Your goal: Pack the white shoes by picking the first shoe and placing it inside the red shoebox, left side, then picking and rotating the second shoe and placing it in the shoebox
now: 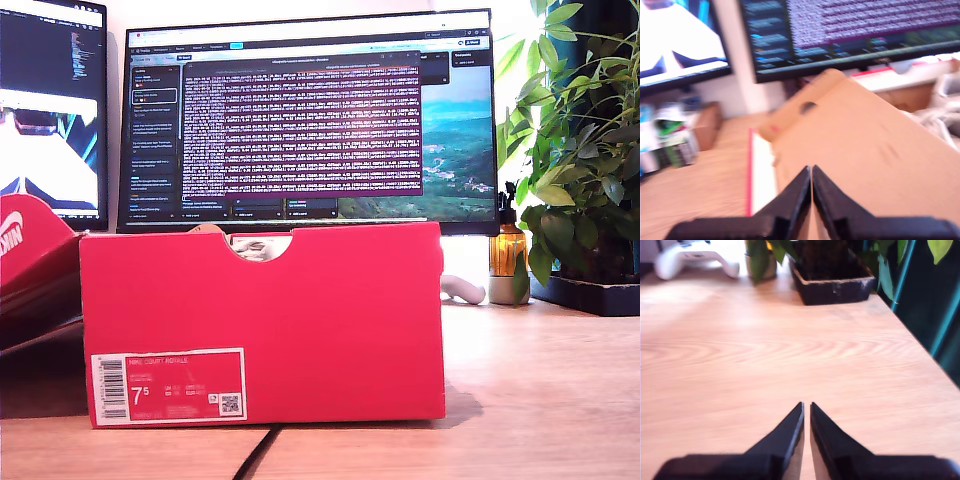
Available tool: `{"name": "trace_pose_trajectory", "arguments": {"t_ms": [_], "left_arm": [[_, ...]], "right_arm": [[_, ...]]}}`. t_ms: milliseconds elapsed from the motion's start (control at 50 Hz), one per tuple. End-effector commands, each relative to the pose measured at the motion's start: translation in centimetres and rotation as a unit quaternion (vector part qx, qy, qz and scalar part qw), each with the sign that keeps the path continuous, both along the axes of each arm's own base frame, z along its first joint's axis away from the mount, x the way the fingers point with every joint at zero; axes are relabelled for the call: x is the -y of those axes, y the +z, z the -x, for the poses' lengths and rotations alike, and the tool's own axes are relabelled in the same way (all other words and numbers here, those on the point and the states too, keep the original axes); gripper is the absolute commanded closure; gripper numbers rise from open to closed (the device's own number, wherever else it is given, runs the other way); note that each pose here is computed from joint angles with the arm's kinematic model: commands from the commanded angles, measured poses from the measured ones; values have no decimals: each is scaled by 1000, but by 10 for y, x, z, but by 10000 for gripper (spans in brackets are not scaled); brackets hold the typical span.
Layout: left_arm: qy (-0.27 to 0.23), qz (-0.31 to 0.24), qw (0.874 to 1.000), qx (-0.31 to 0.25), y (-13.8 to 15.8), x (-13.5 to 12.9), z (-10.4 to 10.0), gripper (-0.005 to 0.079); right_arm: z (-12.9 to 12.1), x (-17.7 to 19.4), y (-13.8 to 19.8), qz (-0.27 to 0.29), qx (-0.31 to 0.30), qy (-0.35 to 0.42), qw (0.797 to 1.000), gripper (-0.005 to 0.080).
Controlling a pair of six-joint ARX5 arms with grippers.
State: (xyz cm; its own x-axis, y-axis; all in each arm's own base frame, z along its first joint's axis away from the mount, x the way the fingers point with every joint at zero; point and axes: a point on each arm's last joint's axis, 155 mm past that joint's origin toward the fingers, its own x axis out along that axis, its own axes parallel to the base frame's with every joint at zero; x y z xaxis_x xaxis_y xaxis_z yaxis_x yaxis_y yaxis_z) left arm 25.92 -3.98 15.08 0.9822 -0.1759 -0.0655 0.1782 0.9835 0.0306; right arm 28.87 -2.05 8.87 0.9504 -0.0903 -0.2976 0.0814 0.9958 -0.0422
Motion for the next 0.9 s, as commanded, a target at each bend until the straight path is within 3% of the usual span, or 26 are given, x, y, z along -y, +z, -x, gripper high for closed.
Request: {"name": "trace_pose_trajectory", "arguments": {"t_ms": [0, 420, 880], "left_arm": [[14, 3, 1000, -16, -16, -6, 1, 762], [23, 5, 1000, 3, -8, -10, 8, 762], [26, 6, 1000, 13, -4, -11, 8, 762]], "right_arm": [[4, -7, -4, -2, -4, 13, 1000, 765], [18, -16, 22, 11, 38, 30, 999, 764], [41, -11, 28, -22, 51, 8, 998, 765]]}}
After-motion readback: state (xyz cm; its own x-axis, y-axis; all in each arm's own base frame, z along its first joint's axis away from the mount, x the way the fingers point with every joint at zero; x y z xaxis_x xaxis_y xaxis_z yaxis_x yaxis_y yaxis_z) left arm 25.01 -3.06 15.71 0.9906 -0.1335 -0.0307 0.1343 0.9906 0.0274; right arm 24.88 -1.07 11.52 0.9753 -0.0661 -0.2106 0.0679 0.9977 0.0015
